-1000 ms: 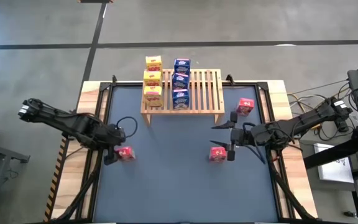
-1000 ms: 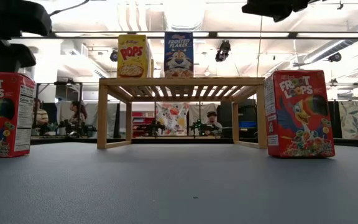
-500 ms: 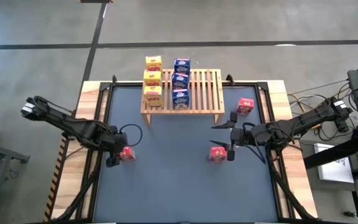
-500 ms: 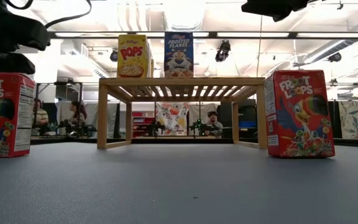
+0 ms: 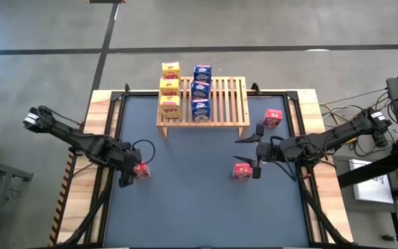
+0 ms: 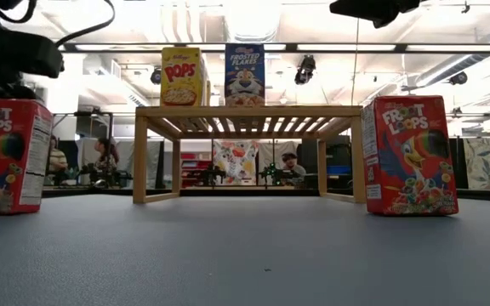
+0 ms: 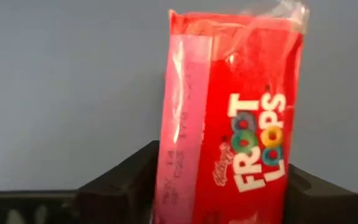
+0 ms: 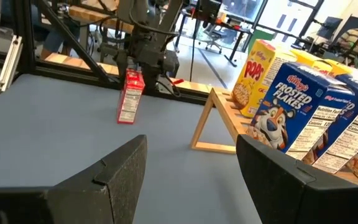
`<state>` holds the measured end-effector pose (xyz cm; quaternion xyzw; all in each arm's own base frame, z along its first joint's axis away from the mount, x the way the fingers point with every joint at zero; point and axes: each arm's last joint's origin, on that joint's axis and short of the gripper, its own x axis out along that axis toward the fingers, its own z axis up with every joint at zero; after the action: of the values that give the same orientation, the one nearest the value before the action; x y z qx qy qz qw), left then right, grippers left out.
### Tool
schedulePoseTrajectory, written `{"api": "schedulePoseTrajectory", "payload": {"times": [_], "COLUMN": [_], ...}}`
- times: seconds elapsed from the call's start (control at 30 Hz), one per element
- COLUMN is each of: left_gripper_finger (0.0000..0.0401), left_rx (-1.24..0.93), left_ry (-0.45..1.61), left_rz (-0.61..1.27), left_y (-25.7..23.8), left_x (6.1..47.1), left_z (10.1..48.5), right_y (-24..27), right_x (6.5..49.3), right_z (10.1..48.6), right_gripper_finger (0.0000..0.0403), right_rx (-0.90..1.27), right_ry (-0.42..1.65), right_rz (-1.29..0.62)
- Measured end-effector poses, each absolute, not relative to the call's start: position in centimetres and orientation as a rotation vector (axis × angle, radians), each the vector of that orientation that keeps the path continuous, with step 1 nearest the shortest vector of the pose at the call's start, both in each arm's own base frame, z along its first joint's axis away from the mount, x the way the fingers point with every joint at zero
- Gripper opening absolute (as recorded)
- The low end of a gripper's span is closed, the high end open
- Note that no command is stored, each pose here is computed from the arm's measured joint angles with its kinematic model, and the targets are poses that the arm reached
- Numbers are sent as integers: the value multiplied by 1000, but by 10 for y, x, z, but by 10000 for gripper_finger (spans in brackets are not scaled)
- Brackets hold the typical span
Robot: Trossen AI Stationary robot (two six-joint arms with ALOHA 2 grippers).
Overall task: Stack cereal on shelf
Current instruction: Put the bottom left red cereal box on the shelf
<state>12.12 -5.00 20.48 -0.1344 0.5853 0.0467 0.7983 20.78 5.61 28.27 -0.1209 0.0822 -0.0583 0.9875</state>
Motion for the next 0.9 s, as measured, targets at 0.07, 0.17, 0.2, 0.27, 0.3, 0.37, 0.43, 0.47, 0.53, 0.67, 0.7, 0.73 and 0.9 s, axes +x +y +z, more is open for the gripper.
{"api": "schedulePoseTrajectory", "payload": {"times": [0.07,0.17,0.2,0.27,0.3,0.37,0.43,0.47,0.53,0.67,0.7,0.73,0.9], "left_gripper_finger": [170,145,140,133,132,133,137,139,141,142,142,142,142], "left_rx": [-295,-312,-316,-306,-297,-271,-234,-213,-170,-88,-74,-62,-16], "left_ry": [1243,1201,1184,1130,1098,1028,944,904,844,759,744,729,687], "left_rz": [96,79,75,82,83,86,90,89,87,92,89,86,64], "left_y": [-50,-52,-52,-53,-53,-53,-53,-53,-54,-56,-57,-58,-65], "left_x": [122,126,127,131,133,136,141,143,147,156,159,162,179], "left_z": [209,221,226,238,245,259,274,281,293,308,309,311,309], "right_y": [56,56,57,58,58,59,58,56,53,52,53,54,62], "right_x": [208,208,209,211,213,218,225,229,237,254,258,262,288], "right_z": [283,285,287,289,290,290,288,286,281,269,267,266,271], "right_gripper_finger": [238,238,238,238,238,238,238,238,238,238,238,240,269], "right_rx": [-242,-236,-241,-260,-268,-264,-250,-233,-197,-191,-191,-191,-191], "right_ry": [160,138,119,80,61,33,18,12,11,12,14,14,5], "right_rz": [-117,-113,-110,-107,-108,-114,-131,-144,-166,-189,-189,-189,-134]}}
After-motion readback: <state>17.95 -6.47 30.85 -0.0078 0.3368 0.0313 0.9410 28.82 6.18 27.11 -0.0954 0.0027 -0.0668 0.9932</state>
